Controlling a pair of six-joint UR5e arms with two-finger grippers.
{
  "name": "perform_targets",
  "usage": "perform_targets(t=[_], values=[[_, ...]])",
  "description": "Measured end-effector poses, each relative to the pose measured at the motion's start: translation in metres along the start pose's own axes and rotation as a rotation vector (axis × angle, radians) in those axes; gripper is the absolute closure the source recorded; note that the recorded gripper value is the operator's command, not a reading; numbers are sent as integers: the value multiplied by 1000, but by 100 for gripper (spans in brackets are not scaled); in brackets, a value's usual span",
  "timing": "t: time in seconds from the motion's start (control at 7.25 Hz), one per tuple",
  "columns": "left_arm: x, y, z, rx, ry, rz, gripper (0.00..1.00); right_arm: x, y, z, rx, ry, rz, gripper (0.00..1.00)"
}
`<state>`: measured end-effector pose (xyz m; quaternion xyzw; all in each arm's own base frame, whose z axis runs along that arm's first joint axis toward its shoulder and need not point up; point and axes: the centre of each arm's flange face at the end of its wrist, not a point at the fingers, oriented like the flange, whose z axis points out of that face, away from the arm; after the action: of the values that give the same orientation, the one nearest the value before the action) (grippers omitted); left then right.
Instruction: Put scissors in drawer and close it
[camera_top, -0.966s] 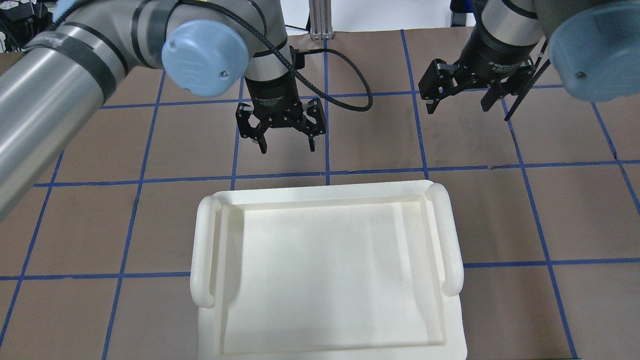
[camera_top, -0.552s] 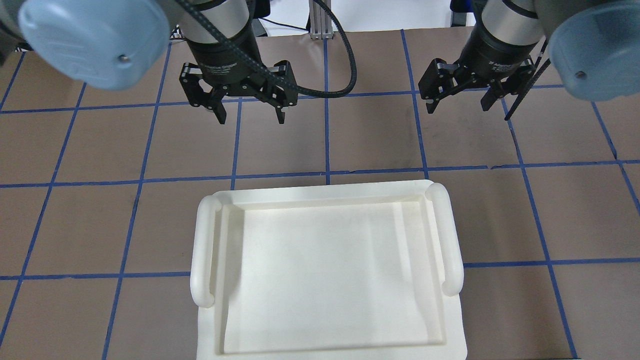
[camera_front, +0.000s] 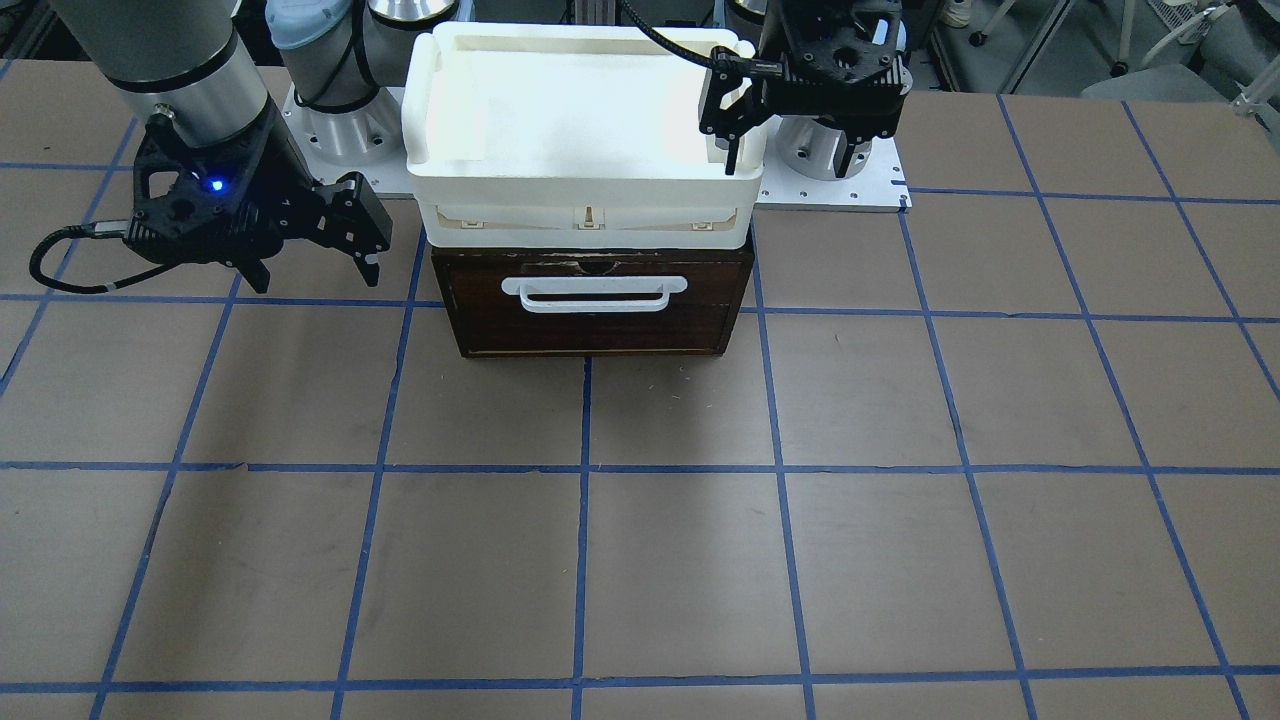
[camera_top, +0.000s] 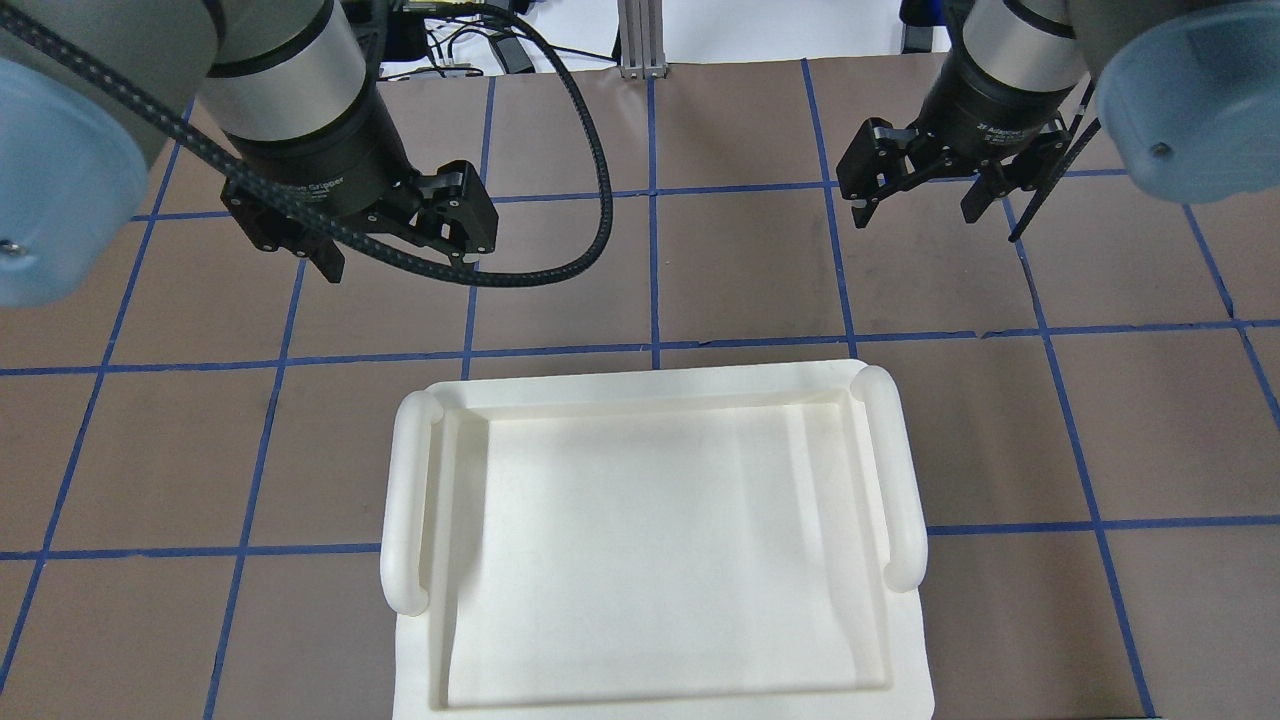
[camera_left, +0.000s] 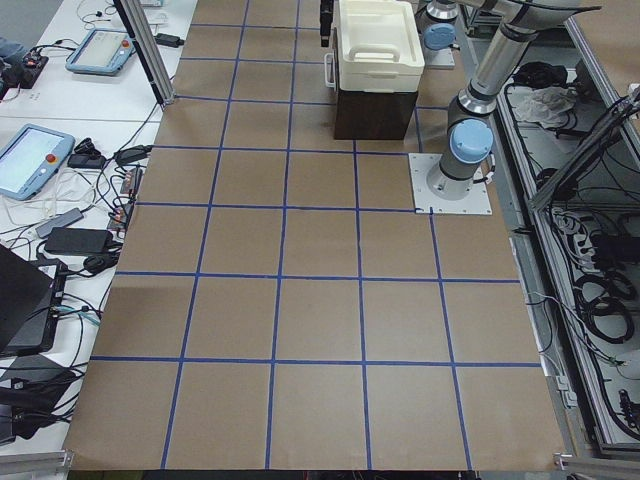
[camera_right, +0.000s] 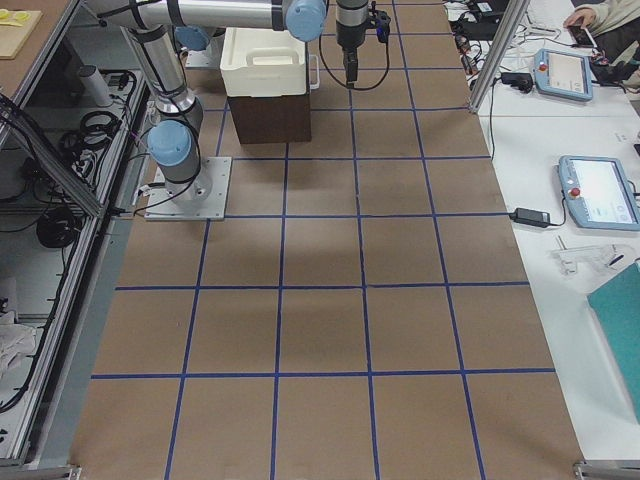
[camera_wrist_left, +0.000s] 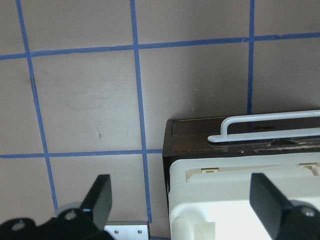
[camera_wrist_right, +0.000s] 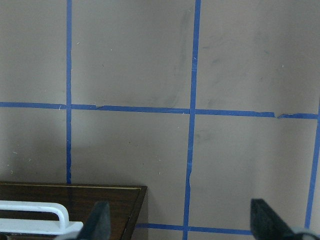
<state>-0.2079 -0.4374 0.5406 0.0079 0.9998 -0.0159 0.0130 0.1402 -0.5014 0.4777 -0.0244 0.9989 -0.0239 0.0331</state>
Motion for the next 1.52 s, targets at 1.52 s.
perform_targets(t=[1.52], values=[[-26, -31, -8, 48, 50, -65, 0, 9, 14, -13, -11, 101, 15, 0]])
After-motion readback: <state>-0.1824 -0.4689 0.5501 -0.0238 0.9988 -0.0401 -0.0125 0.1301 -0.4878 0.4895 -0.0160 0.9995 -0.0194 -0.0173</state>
